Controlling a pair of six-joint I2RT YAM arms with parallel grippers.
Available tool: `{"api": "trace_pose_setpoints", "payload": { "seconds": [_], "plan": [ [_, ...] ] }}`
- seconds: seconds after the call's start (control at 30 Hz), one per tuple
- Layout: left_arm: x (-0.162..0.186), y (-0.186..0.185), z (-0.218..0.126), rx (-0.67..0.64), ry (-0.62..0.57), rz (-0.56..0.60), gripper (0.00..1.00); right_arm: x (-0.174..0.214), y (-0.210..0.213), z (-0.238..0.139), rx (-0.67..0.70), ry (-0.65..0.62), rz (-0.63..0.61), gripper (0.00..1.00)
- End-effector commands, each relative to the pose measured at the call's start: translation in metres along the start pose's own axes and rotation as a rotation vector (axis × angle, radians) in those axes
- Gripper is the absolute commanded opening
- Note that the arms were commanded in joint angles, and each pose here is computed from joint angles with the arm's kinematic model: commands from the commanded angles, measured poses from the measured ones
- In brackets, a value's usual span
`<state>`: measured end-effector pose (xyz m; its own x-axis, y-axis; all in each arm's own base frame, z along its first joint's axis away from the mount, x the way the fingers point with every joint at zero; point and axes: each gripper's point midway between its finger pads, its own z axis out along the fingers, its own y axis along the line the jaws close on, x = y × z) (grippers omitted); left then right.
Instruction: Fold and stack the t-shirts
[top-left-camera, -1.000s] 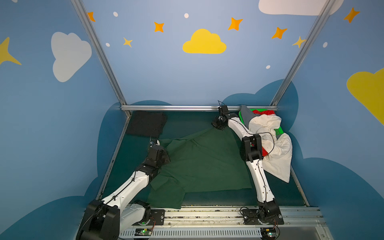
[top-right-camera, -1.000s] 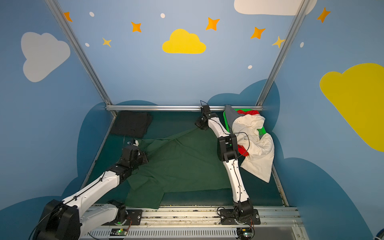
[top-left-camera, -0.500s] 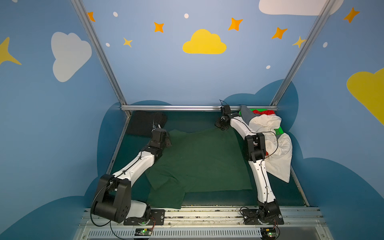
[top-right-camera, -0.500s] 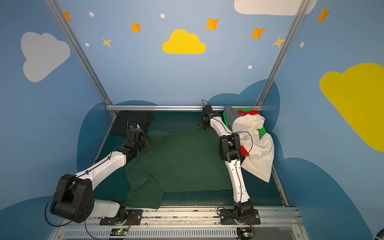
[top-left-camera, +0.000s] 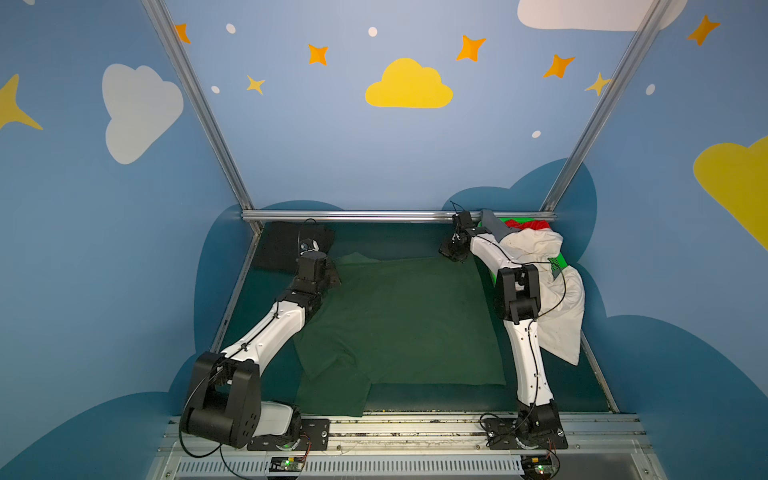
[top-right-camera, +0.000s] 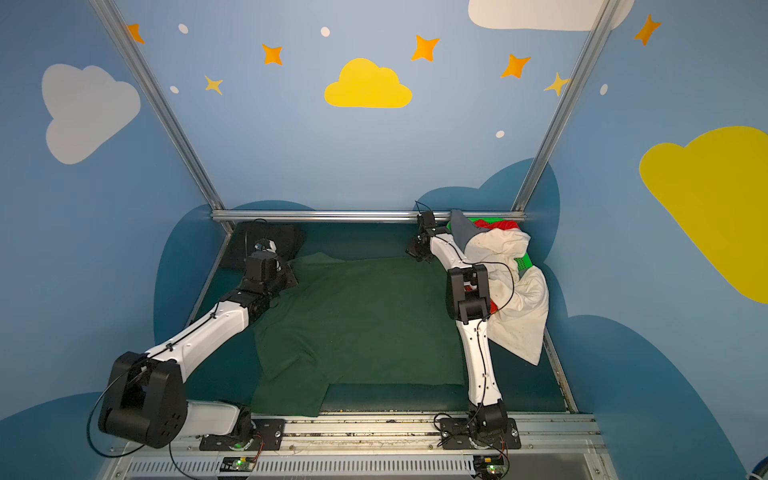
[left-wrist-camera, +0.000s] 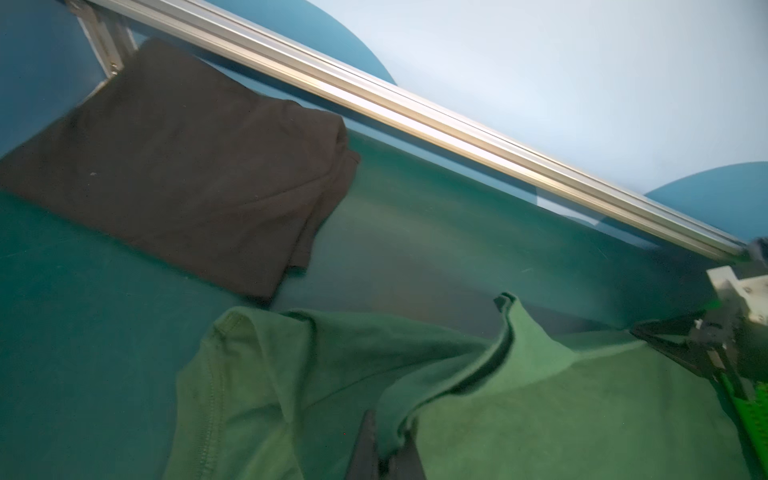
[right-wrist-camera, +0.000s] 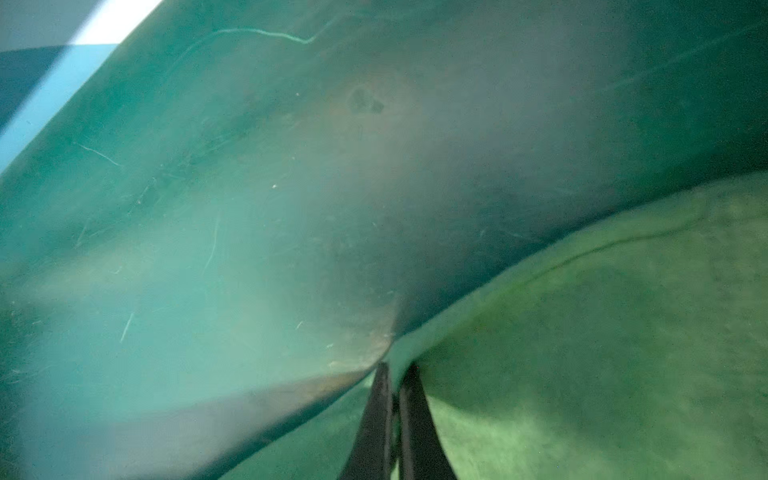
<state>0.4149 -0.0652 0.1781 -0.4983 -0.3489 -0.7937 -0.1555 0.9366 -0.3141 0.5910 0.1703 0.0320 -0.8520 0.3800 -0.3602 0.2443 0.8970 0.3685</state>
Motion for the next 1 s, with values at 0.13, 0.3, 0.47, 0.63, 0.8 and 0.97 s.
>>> {"api": "trace_pose_setpoints", "payload": {
  "seconds": [0.13,0.3,0.47,0.63,0.8,0.97],
  "plan": [
    [-0.011,-0.016,-0.01,0.034,-0.039,0.043,0.04,-0.029,0.01,-0.051,-0.012,-0.086,-0.03,0.0],
    [0.002,-0.008,-0.018,0.004,-0.032,0.057,0.04,-0.014,0.003,-0.075,0.005,-0.116,-0.022,0.0],
    [0.017,0.004,-0.025,-0.03,-0.022,0.052,0.04,0.005,-0.008,-0.094,0.072,-0.108,-0.034,0.0],
    [0.032,0.013,-0.032,-0.04,-0.006,0.031,0.04,0.025,-0.013,-0.105,0.089,-0.1,-0.017,0.0],
    [0.05,0.017,-0.034,-0.043,0.019,0.019,0.04,0.048,-0.018,-0.111,0.128,-0.097,-0.017,0.0],
    [0.064,0.026,-0.035,-0.073,0.04,0.006,0.04,0.068,-0.025,-0.118,0.173,-0.103,-0.014,0.0]
  ]
}}
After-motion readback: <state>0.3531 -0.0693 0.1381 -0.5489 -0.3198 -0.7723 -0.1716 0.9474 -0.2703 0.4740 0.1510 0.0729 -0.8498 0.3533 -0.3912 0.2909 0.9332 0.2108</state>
